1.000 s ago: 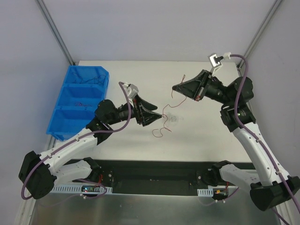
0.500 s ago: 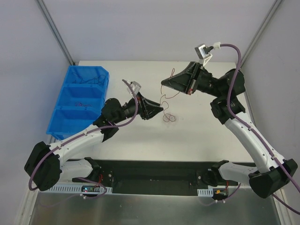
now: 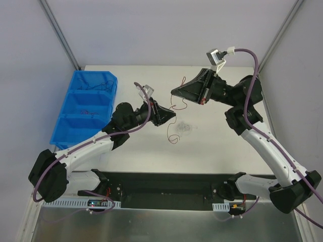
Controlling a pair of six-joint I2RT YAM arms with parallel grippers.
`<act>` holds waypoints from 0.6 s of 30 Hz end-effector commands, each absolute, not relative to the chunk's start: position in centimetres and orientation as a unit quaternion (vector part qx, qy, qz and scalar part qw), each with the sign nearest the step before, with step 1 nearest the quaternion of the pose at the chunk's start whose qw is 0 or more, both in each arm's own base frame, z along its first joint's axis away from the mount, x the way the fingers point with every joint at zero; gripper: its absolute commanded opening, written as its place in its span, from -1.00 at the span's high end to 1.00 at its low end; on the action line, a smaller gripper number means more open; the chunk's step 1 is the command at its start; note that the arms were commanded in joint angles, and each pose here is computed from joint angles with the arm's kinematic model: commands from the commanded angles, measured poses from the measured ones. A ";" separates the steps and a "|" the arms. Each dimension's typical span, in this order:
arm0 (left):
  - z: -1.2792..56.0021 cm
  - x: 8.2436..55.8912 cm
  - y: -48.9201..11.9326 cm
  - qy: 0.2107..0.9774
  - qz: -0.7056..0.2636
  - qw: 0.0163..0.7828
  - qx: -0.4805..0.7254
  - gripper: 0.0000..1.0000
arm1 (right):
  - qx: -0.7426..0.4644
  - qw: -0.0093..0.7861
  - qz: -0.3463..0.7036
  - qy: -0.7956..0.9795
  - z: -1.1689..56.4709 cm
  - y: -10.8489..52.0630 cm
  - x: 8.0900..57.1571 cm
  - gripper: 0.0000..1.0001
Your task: Untangle the cables
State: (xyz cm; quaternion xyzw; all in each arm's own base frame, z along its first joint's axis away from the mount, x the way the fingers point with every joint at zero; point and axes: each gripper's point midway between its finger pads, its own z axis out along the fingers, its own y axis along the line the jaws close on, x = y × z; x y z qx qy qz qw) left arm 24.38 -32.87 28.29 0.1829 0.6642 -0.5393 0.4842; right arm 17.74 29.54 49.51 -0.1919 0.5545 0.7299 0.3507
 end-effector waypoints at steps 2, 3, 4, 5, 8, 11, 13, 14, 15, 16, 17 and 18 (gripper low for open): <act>30.3 24.0 -32.4 0.656 -0.535 0.498 0.189 1.00 | -0.228 0.380 0.735 0.513 51.8 28.4 15.3 0.99; 30.5 24.0 -32.1 0.658 -0.529 0.503 0.188 1.00 | -0.229 0.382 0.733 0.514 51.5 28.4 15.2 0.99; 30.8 23.9 -31.7 0.658 -0.522 0.509 0.187 1.00 | -0.227 0.385 0.729 0.518 51.1 28.3 15.3 0.99; 30.7 24.0 -31.1 0.664 -0.510 0.515 0.184 1.00 | -0.224 0.388 0.723 0.525 50.5 28.3 15.4 0.99; 31.0 24.2 -29.1 0.678 -0.469 0.540 0.171 1.00 | -0.218 0.413 0.685 0.559 47.2 28.0 16.2 0.91; 31.1 24.1 -26.9 0.691 -0.428 0.560 0.162 1.00 | -0.208 0.431 0.651 0.590 44.4 27.5 16.9 0.94; 32.0 23.9 -25.6 0.689 -0.413 0.574 0.158 1.00 | -0.211 0.434 0.644 0.594 43.7 27.3 16.7 0.95; 32.1 23.8 -25.2 0.690 -0.409 0.576 0.158 1.00 | -0.210 0.433 0.644 0.595 43.6 27.3 16.7 0.96; 32.7 23.5 -25.1 0.683 -0.412 0.581 0.162 1.00 | -0.211 0.432 0.645 0.594 43.9 27.3 16.6 0.97; 32.9 23.0 -25.4 0.674 -0.419 0.580 0.186 1.00 | -0.214 0.434 0.647 0.589 44.6 27.3 16.5 0.98; 33.1 22.3 -26.0 0.664 -0.430 0.573 0.212 0.94 | -0.214 0.428 0.649 0.591 44.9 27.4 16.5 0.99; 33.4 21.1 -26.9 0.649 -0.452 0.559 0.248 0.60 | -0.215 0.423 0.654 0.589 45.4 27.4 16.3 0.99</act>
